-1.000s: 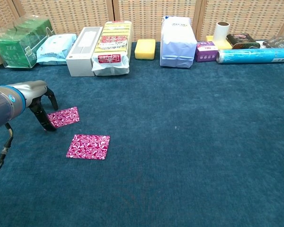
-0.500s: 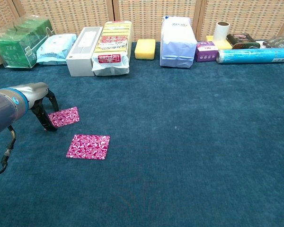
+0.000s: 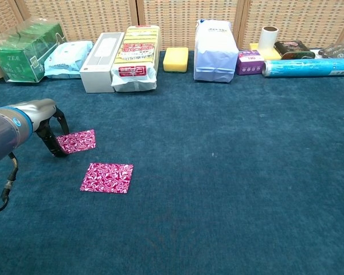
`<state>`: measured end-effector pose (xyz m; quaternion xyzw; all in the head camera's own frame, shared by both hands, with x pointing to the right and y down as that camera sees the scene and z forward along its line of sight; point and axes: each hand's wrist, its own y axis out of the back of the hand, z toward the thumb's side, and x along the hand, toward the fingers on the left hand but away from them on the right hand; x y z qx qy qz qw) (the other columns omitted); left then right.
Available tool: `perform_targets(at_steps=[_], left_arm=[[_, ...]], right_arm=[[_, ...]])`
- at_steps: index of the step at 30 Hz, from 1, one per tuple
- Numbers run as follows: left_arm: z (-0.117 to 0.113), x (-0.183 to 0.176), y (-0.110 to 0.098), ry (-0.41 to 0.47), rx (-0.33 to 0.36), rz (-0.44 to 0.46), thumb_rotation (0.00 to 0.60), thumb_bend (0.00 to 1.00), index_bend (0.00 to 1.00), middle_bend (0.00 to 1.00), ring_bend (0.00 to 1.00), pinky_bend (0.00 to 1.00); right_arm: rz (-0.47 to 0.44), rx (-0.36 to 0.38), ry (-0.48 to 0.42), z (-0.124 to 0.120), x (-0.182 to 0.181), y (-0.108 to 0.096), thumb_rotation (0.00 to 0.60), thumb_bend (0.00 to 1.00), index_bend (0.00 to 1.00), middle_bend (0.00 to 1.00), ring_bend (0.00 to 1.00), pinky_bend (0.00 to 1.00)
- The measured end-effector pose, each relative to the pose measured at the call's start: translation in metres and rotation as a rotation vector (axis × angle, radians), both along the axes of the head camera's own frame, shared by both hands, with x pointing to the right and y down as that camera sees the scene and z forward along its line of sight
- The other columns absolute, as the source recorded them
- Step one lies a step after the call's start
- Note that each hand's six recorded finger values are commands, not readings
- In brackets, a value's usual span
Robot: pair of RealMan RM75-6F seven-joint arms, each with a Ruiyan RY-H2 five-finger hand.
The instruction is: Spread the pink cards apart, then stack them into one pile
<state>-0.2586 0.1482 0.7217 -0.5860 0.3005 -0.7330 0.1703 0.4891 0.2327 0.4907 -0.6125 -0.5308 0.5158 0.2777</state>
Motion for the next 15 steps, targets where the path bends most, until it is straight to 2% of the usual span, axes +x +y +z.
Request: perform_targets(at_steps=[15], left_arm=[[-0.0076, 0.0012, -0.0008, 0.018, 0.021, 0.014, 0.6, 0.21, 0.36, 0.0, 0.0, 0.12]], right_arm=[[0.001, -0.001, 0.001, -0.0001, 0.0004, 0.0002, 0.6, 0.0, 0.12, 0.09, 0.01, 0.0]])
